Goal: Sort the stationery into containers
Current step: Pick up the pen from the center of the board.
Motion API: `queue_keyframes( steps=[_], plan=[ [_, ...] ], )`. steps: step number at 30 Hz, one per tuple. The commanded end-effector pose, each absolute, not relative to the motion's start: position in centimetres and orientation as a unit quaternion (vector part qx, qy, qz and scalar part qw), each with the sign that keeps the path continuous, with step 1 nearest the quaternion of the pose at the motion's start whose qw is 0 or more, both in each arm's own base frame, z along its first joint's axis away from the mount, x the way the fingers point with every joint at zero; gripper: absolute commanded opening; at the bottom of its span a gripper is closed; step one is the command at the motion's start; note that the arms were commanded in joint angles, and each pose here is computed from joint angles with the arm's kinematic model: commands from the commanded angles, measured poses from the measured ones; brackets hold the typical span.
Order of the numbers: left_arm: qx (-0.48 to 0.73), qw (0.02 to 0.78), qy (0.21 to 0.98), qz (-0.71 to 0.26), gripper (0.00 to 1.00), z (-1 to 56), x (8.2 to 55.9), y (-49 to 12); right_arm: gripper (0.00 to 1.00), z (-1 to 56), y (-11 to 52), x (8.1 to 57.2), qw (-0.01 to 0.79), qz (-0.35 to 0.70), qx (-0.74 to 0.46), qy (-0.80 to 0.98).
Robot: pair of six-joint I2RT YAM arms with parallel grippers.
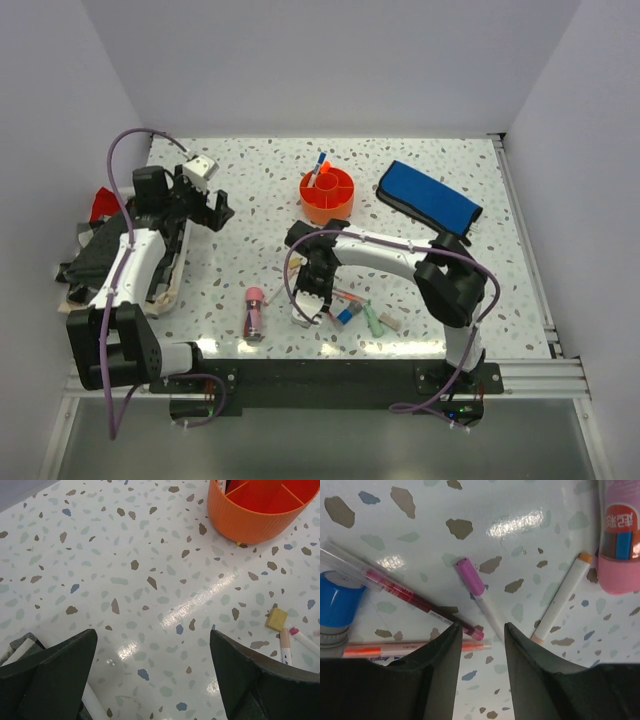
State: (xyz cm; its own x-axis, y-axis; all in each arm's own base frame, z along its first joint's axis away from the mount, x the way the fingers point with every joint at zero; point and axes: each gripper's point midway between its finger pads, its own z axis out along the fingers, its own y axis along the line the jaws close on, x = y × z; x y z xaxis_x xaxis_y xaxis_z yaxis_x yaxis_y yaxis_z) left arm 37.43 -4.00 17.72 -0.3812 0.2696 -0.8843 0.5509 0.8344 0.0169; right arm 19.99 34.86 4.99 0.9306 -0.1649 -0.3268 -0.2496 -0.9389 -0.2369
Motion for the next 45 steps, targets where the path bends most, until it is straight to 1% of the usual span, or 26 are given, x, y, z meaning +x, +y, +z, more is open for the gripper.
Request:
queue_keyframes(
  steps=[1,19,22,28,30,32,35,37,42,45],
  plan=[
    [0.251,0.517,0.804,-0.157,1.0,19.2,37.0,-4.7,0.43,6.2,36.5,18.9,0.144,0.151,-0.978,-0.016],
    [0.234,0.534,0.791,-0.184,1.0,21.0,37.7,-5.4,0.42,2.8,37.7,20.8,0.082,0.151,-0.985,0.008],
    [0.234,0.533,0.791,-0.19,1.0,21.0,37.7,-5.7,0.41,2.0,36.9,21.0,0.056,0.147,-0.988,0.003],
    [0.232,0.533,0.788,-0.205,1.0,21.2,37.7,-6.1,0.39,0.0,34.0,20.9,-0.02,0.147,-0.989,0.008],
    [0.23,0.533,0.787,-0.209,1.0,21.5,37.7,-6.2,0.36,-0.4,33.4,20.9,-0.04,0.154,-0.987,0.013],
    [0.231,0.534,0.785,-0.213,1.0,22.0,37.7,-6.2,0.35,-1.1,33.1,20.7,-0.063,0.166,-0.984,0.021],
    [0.233,0.534,0.784,-0.214,1.0,22.6,37.6,-6.4,0.34,-2.0,33.6,20.9,-0.062,0.168,-0.983,0.029],
    [0.233,0.536,0.782,-0.214,1.0,23.1,37.5,-6.4,0.31,-2.3,34.0,21.0,-0.056,0.167,-0.984,0.03],
    [0.226,0.541,0.78,-0.217,1.0,23.7,37.4,-6.5,0.26,-3.3,34.0,20.5,-0.059,0.17,-0.983,0.037],
    [0.225,0.543,0.779,-0.218,1.0,23.8,37.3,-6.5,0.18,-3.8,33.7,20.2,-0.064,0.173,-0.982,0.041]
  ],
)
